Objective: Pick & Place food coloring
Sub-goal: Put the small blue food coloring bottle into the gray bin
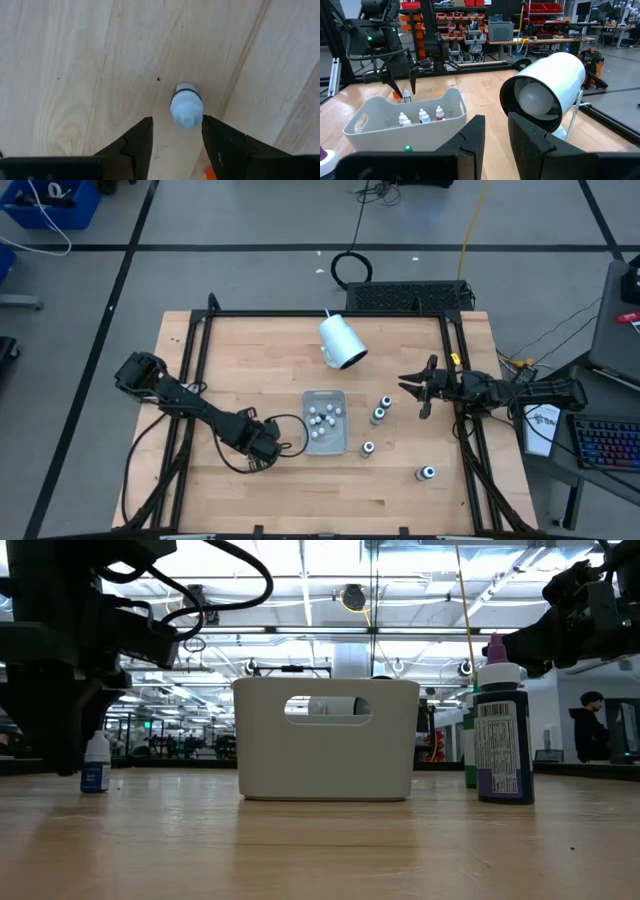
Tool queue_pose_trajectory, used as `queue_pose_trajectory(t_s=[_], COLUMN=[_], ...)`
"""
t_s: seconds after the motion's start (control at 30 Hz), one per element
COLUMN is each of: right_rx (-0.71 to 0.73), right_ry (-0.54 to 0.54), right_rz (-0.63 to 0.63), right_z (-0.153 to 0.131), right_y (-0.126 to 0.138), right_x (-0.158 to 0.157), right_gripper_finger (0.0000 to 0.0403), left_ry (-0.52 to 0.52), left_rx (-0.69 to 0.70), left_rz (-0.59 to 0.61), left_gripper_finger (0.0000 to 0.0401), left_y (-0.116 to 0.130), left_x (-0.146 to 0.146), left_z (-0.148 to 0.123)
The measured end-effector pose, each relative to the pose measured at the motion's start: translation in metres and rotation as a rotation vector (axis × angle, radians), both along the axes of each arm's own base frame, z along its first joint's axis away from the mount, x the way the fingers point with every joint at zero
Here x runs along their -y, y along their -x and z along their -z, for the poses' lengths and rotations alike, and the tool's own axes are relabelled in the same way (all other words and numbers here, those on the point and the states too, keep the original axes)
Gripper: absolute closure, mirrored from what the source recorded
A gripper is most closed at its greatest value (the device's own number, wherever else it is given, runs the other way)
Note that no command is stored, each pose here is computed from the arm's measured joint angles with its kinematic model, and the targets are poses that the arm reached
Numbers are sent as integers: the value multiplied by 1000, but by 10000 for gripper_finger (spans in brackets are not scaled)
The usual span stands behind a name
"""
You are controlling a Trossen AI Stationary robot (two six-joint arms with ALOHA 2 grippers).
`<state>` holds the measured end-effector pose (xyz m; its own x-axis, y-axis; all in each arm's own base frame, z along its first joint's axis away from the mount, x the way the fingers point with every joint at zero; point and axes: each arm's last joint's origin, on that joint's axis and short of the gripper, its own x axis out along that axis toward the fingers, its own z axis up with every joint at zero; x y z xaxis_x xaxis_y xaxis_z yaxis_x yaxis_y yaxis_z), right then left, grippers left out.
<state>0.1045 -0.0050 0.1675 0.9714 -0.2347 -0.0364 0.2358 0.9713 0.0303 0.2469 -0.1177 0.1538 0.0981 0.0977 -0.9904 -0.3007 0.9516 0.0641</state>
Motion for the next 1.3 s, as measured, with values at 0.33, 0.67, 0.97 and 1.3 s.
queue_pose_trajectory(t_s=[0.33,0.67,0.97,1.3], right_rx=[0,0,0,0], right_ry=[0,0,0,0], right_rz=[0,0,0,0], right_z=[0,0,0,0], right_y=[0,0,0,0], right_x=[0,0,0,0], right_gripper_finger=[325,325,325,325], left_ry=[-14,-13,-17,-9], left_rx=[59,40,46,66], left_rz=[48,27,27,26], left_gripper_finger=[229,230,248,285], left_y=[-11,-9,-9,-11], left_x=[4,3,3,4], left_z=[-13,-14,-14,-14])
